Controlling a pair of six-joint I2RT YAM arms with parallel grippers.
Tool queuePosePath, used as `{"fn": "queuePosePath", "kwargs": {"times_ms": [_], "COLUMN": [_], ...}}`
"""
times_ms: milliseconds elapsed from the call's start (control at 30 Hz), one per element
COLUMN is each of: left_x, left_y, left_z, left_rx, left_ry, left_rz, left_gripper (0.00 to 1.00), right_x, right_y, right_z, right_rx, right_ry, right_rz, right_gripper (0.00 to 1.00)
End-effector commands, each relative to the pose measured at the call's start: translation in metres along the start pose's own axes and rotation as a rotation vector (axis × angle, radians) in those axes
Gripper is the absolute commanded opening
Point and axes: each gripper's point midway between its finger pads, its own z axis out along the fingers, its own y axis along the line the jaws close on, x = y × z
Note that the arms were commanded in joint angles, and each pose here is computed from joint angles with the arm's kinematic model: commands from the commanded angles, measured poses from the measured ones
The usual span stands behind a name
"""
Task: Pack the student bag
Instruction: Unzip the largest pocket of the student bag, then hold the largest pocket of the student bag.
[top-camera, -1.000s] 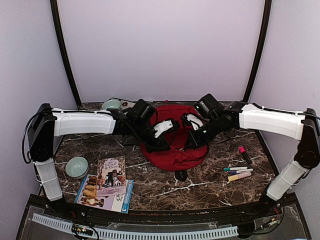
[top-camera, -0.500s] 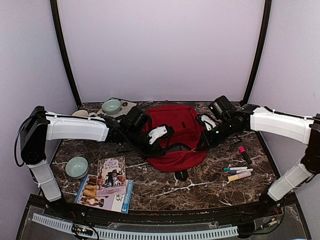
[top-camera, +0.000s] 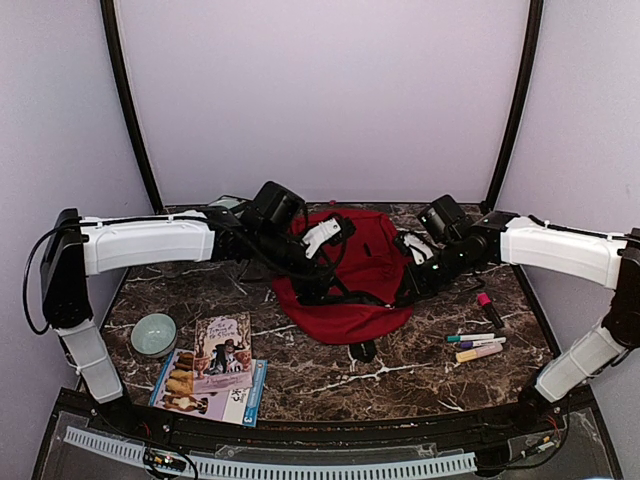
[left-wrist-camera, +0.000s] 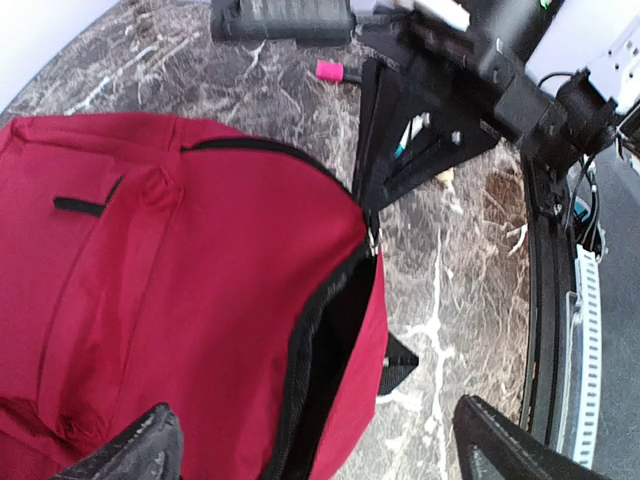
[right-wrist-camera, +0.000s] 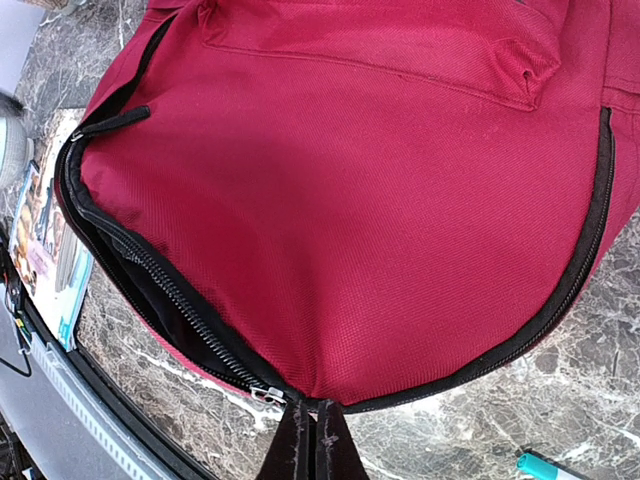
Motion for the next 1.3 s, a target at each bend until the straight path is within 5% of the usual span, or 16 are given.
{"fn": "queuePosePath", "kwargs": {"times_ms": [0, 367, 700, 867, 1067, 1267], "left_x": [-0.007, -0.004, 0.015, 0.015, 0.018, 0.012], "left_y": [-0.001, 0.001, -0.019, -0.019, -0.018, -0.013], "left_z": [0.002, 0.050, 0.068, 0.076, 0.077, 0.064], "left_rx": [0.027, 0.067, 0.134, 0.125, 0.101, 0.037], "left_ry": [0.019, 0.110, 0.162, 0.150, 0.174, 0.171], "left_rz": [-0.055, -0.004, 0.111, 0.118, 0.128, 0.115], "left_gripper": [0.99, 0.87, 0.93, 0.73, 0.06, 0.00], "right_x": [-0.001, 0.002, 0.000, 0.003, 0.003, 0.000], "right_y": [-0.001, -0.005, -0.006, -0.007, -0.008, -0.014], "right_z": [-0.005, -0.003, -0.006, -0.006, -0.006, -0.006], "right_rx": [-0.005, 0.012, 0.025, 0.030, 0.031, 0.065], "right_ry": [-0.027, -0.016, -0.024, -0.018, -0.017, -0.027], "right_rz": [0.008, -0.005, -0.011, -0.012, -0.008, 0.009], "right_gripper": [0.00, 0.00, 0.00, 0.00, 0.00, 0.00]}}
